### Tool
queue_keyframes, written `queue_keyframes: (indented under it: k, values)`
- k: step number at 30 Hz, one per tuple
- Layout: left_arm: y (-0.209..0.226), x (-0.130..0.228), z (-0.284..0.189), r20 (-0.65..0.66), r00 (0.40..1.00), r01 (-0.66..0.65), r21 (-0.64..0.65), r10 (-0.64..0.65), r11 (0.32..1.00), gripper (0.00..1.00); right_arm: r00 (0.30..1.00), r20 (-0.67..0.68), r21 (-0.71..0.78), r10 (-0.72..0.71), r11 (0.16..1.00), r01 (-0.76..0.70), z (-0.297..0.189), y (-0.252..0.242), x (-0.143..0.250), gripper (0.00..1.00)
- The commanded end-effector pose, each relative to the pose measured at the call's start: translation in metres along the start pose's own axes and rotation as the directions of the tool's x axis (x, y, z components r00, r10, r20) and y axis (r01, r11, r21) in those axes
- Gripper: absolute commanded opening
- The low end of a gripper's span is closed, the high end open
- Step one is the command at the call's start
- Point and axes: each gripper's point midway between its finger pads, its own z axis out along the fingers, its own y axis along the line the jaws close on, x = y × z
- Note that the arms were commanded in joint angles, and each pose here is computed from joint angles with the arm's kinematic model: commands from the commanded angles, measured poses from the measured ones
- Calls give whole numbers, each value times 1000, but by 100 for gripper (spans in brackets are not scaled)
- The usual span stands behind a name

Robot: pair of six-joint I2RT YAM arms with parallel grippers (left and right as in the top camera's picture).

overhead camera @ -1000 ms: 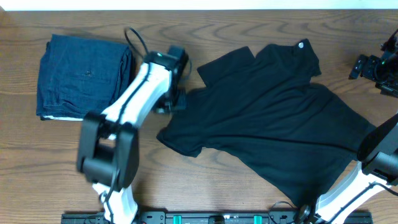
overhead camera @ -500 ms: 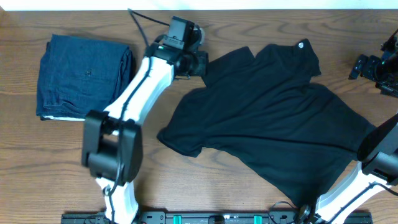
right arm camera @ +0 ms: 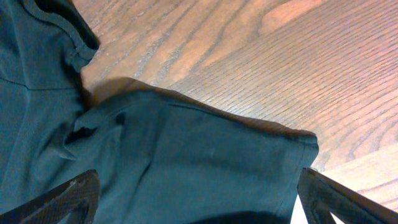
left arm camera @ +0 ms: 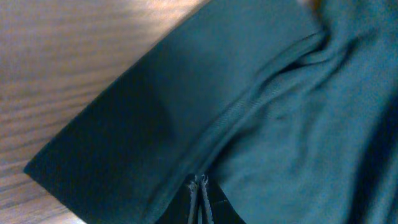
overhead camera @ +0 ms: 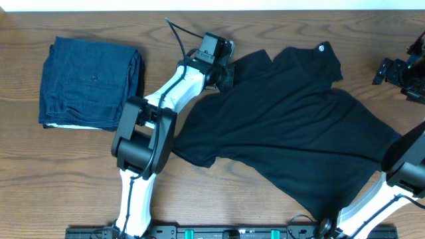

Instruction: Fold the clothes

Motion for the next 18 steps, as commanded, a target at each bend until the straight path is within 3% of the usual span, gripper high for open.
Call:
queue_keyframes:
  k: [1,10,18]
  values:
    - [24,9,10,-16,1000,-2,-95,0,995,6,1000,0,7,11,1000,-11,1,-3,-1,99]
    - [70,20,4,-29,999,17,-316,-27,949,6,1000,0,7,11,1000,-11,1,-3,-1,99]
    - [118,33,-15,-44,986,125,-443,-161,888,6,1000,0,7,11,1000,-11,1,-3,-1,99]
